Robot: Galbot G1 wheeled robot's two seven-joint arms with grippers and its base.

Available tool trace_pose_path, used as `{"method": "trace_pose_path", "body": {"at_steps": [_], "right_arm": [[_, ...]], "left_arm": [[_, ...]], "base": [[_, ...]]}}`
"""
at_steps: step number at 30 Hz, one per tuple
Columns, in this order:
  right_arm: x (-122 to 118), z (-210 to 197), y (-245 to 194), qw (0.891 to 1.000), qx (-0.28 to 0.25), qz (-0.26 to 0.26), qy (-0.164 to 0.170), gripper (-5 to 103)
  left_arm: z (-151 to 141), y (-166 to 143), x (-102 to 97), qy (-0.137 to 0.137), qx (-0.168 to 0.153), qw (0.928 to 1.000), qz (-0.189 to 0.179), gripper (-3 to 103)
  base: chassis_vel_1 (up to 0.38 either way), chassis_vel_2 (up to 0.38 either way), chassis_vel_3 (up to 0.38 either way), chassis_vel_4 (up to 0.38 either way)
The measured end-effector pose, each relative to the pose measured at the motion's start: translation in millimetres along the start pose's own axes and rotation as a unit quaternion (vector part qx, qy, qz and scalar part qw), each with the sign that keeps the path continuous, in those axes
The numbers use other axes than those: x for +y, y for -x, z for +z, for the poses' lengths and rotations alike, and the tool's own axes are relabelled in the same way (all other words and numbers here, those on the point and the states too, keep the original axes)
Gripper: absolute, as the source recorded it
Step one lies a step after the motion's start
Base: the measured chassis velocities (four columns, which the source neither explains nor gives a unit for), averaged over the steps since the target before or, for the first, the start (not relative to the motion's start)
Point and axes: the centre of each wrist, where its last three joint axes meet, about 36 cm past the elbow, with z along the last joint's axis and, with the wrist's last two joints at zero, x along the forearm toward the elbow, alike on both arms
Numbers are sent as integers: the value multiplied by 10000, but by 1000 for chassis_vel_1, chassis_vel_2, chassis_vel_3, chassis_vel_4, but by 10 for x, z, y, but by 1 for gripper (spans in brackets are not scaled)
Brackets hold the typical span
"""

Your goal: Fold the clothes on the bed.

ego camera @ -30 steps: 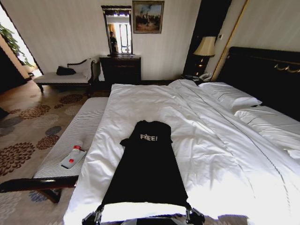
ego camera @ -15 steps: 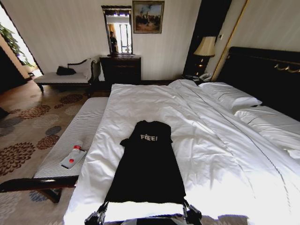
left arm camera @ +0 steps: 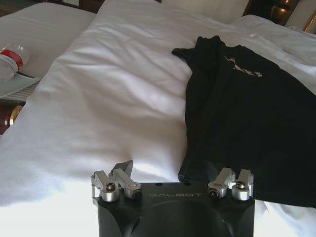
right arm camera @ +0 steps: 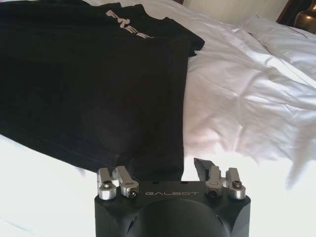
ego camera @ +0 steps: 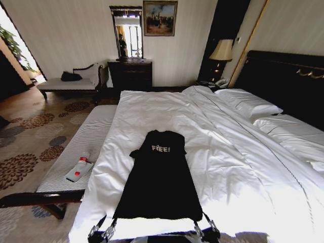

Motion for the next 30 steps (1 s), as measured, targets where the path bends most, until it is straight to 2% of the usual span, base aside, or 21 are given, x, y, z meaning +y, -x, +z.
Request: {"method": "trace_pose_path", "body": {"at_steps": [2,3,5,6,8,10,11,14,15,18,19,21,22,24,25,28,29,30], "right_arm": [[-35,-58,9,9999,-69,61,75,80],[-55,-87,23,9998,-111,90,125,80],[-140,-193,79,9989,-335,104,311,90],[-140,-193,79,9989,-335,104,311,90],[-272,-321,144,9970,-674,59,373,99],[-427,-451,222,9945,-976,16,372,100],[-427,-451,222,9945,-976,16,372,100],[-718,-675,400,9910,-1204,-71,581,100],[-718,-675,400,9910,-1204,-71,581,100],[-1076,-1055,633,9813,-1187,-395,1462,100],[-1076,-1055,633,9813,-1187,-395,1462,100],[-1262,-1308,747,9677,-1045,-723,2178,100],[-1373,-1459,809,9567,-967,-969,2568,100],[-1520,-1691,925,9358,-915,-1342,3128,100],[-1520,-1691,925,9358,-915,-1342,3128,100],[-1766,-2042,1173,9006,-774,-1882,3841,100],[-1766,-2042,1173,9006,-774,-1882,3841,100],[-1829,-2108,1262,8926,-693,-2016,3974,100]], "left_arm": [[-57,-2,-27,18,-111,9999,13,93],[-81,1,-42,41,-168,9998,24,97],[-152,13,-94,148,-350,9992,77,99],[-152,13,-94,148,-350,9992,77,99],[-217,34,-137,281,-504,9982,147,100],[-275,76,-163,356,-615,9973,189,100],[-275,76,-163,356,-615,9973,189,100],[-390,222,-202,416,-774,9960,167,100],[-390,222,-202,416,-774,9960,167,100],[-606,403,-281,421,-959,9944,150,100],[-606,403,-281,421,-959,9944,150,100],[-737,487,-320,407,-1027,9938,135,100],[-815,529,-339,396,-1059,9935,126,100],[-919,586,-369,391,-1085,9932,138,100],[-919,586,-369,391,-1085,9932,138,100],[-992,630,-406,421,-1088,9930,181,100],[-992,630,-406,421,-1088,9930,181,100],[-991,630,-412,432,-1081,9930,189,100]], "base": [[0,0,0,0],[0,0,0,0],[0,0,0,0],[0,0,0,0],[0,0,0,0],[0,0,0,0],[0,0,0,0],[0,0,0,0],[0,0,0,0],[0,0,0,0],[0,0,0,0],[0,0,0,0],[0,0,0,0],[0,0,0,0],[0,0,0,0],[0,0,0,0],[0,0,0,0],[0,0,0,0]]}}
